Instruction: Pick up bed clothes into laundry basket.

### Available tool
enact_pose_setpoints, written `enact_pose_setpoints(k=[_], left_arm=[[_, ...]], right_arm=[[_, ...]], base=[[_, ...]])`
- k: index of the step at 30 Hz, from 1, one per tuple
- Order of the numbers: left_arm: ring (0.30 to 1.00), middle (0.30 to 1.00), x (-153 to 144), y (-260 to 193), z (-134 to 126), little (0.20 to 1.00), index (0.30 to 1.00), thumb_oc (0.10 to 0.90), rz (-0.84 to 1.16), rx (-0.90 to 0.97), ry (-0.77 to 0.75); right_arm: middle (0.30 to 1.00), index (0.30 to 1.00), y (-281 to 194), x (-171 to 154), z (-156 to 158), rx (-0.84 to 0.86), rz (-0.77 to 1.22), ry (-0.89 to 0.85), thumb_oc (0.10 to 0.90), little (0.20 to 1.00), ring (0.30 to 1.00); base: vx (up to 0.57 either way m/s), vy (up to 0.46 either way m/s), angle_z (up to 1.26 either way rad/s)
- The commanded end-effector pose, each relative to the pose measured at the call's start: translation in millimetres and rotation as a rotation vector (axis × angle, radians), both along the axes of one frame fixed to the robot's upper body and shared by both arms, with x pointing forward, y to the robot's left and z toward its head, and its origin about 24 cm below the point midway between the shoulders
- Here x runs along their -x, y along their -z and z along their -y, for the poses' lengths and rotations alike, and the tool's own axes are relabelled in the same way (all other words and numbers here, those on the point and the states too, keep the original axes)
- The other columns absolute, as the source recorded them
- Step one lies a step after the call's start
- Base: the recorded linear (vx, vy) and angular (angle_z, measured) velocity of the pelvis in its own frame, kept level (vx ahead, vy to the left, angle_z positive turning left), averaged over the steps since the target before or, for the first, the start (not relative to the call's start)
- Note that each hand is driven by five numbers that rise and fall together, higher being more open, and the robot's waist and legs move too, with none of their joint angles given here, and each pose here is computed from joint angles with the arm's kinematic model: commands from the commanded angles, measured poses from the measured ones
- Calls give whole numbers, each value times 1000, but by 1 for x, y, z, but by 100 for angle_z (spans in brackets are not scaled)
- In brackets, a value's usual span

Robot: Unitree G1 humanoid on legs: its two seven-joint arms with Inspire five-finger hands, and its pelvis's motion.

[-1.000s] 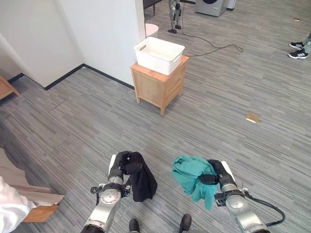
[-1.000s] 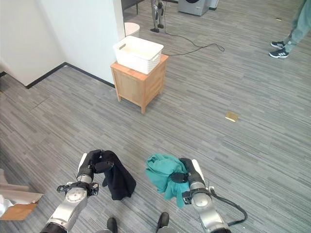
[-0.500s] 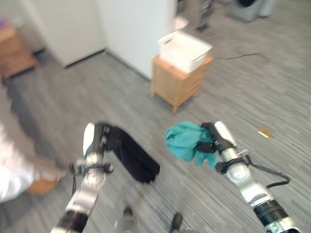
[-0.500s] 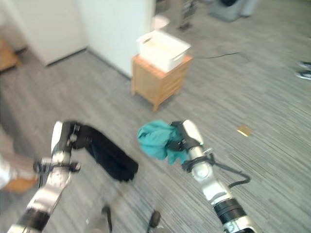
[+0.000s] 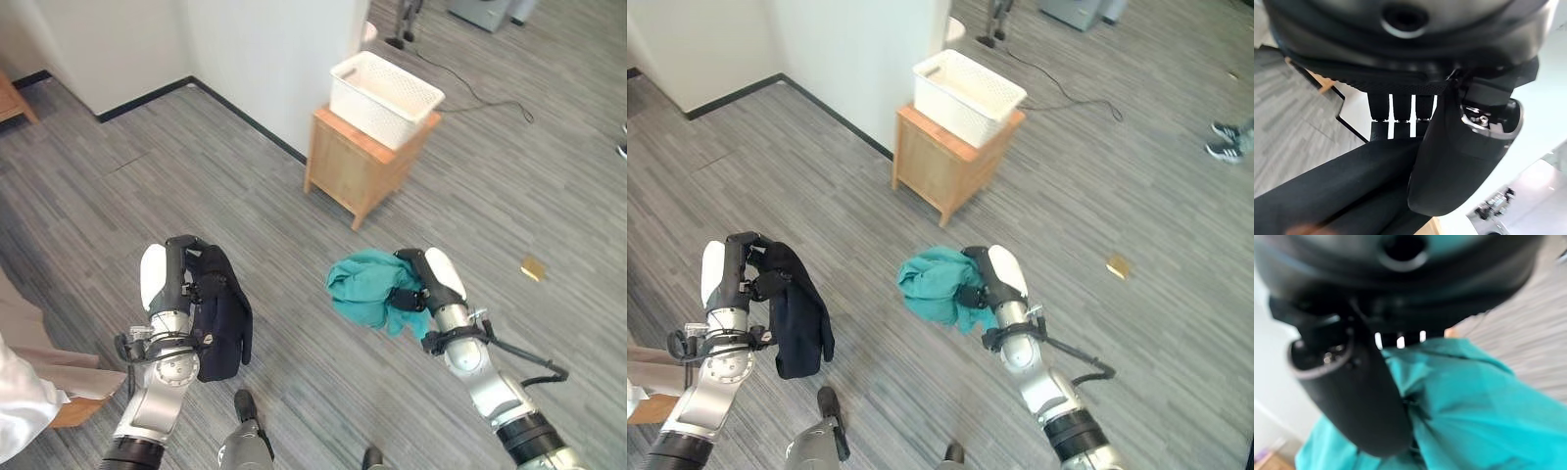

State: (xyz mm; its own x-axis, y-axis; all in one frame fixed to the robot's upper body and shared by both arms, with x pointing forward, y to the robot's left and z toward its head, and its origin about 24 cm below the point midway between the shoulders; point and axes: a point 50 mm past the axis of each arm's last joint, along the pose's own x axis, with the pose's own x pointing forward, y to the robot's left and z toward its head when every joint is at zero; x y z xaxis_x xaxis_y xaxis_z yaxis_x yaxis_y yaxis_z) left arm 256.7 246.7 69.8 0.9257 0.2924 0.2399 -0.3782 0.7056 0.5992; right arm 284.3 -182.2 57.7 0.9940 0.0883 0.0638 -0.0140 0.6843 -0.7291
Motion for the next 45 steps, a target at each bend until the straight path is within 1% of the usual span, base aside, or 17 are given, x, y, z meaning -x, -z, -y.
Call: enact_pose_setpoints(k=[1,4,8,15,17,18,21,23,26,28,32,34,35,38,39,42,45], left_arm=[[300,300,-8,-50,11,300,300,400,250,-28,104],[300,300,-14,-60,12,300,300,400,288,-19,119],[300,300,-16,-53,19,300,300,400,252,6,153],[300,300,-15,-39,15,300,300,400,185,23,143],[300,300,-13,-31,19,300,300,400,161,42,146],[300,300,-10,-26,23,300,300,400,148,61,151],[300,300,-5,-21,24,300,300,400,149,115,137],[300,300,-3,-20,26,300,300,400,160,149,135],[300,300,2,-18,29,300,300,400,156,167,158],[300,300,8,-15,29,300,300,400,142,161,173],[300,300,17,0,32,300,300,400,79,189,174],[300,300,23,10,36,300,300,400,32,228,182],[300,300,23,9,39,300,300,400,24,228,208],[300,300,16,5,41,300,300,400,33,208,220],[300,300,6,-5,41,300,300,400,69,186,230],[300,300,6,-5,42,300,300,400,66,175,244],[300,300,12,2,38,300,300,400,42,185,214]], right_arm=[[300,300,-75,-23,2,-5,353,9,400,300,300],[300,300,-88,-26,3,-17,393,11,400,300,300],[300,300,-92,-23,12,-17,406,39,400,300,300],[300,300,-61,-10,21,-36,311,100,400,300,300],[300,300,-55,-4,21,-90,278,84,400,300,300],[300,300,-57,-1,20,-172,267,51,400,300,300],[300,300,-81,5,22,-227,350,-1,400,300,300],[300,300,-119,9,30,-159,500,-30,400,300,300],[300,300,-158,11,35,-33,636,-54,400,300,300],[300,300,-174,17,47,-46,682,-58,400,300,300],[300,300,-204,26,96,-4,807,148,400,300,300],[300,300,-198,29,112,-60,794,218,400,300,300],[300,300,-196,27,118,-28,774,248,400,300,300],[300,300,-198,19,111,-19,770,235,400,300,300],[300,300,-194,20,105,6,770,233,400,300,300],[300,300,-189,23,107,13,753,241,400,300,300],[300,300,-175,29,93,16,729,202,400,300,300]], base=[[340,222,24],[365,95,8],[532,15,30],[603,-143,53],[619,-221,30],[490,-224,36],[360,-302,11],[524,-356,-29],[377,-87,-50],[338,79,-101],[474,169,-68],[486,166,-61],[402,172,-31],[147,-17,-46],[207,-179,14],[112,-110,84],[154,-89,46]])
